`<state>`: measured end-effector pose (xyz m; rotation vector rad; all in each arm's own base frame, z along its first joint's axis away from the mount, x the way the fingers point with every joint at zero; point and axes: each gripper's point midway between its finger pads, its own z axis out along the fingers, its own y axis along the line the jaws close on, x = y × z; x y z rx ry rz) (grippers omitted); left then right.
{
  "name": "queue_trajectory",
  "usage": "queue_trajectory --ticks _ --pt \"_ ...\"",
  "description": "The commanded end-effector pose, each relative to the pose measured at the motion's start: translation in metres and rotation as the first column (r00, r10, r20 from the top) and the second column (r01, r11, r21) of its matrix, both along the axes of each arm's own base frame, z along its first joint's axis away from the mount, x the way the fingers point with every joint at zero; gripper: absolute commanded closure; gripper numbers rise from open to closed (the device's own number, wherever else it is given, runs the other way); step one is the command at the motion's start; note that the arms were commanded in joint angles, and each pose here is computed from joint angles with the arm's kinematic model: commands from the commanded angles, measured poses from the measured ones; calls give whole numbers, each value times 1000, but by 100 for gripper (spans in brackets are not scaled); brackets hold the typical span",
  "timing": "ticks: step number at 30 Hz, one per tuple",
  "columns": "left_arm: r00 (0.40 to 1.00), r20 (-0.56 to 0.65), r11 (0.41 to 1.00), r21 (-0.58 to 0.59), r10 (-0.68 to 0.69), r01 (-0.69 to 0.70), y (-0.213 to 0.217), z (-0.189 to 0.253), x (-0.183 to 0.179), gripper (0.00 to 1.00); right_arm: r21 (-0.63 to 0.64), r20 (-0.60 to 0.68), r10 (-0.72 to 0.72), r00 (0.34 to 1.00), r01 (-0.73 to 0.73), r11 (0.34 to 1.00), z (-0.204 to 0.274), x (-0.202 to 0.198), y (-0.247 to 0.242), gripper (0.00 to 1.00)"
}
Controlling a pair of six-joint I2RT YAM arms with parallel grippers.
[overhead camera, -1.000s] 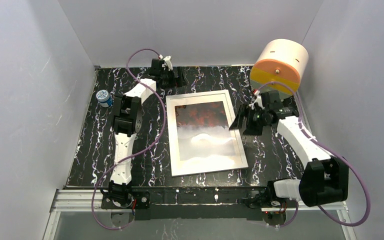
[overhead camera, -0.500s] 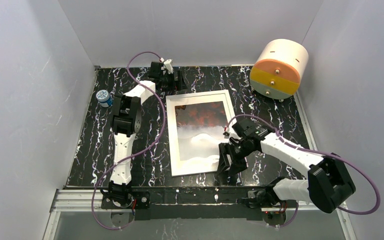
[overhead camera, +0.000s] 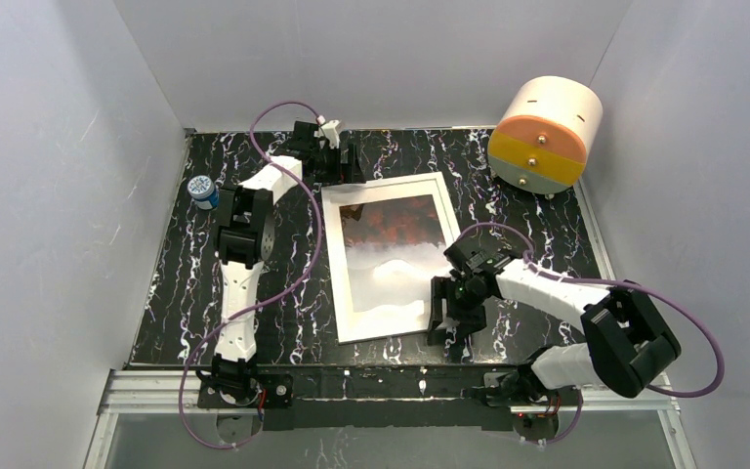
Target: Put the photo into the frame
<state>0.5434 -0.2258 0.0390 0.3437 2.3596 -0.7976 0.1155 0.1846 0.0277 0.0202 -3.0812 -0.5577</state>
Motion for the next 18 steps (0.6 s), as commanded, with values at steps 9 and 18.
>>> queue_trajectory --ticks 9,18 --pt "938 -342 979 201 56 14 60 -42 -95 11 -125 291 -192 937 236 964 -13 94 -25 21" --pt "888 -421 928 371 186 -18 113 -28 -150 20 13 284 -209 936 215 977 -16 156 -17 23"
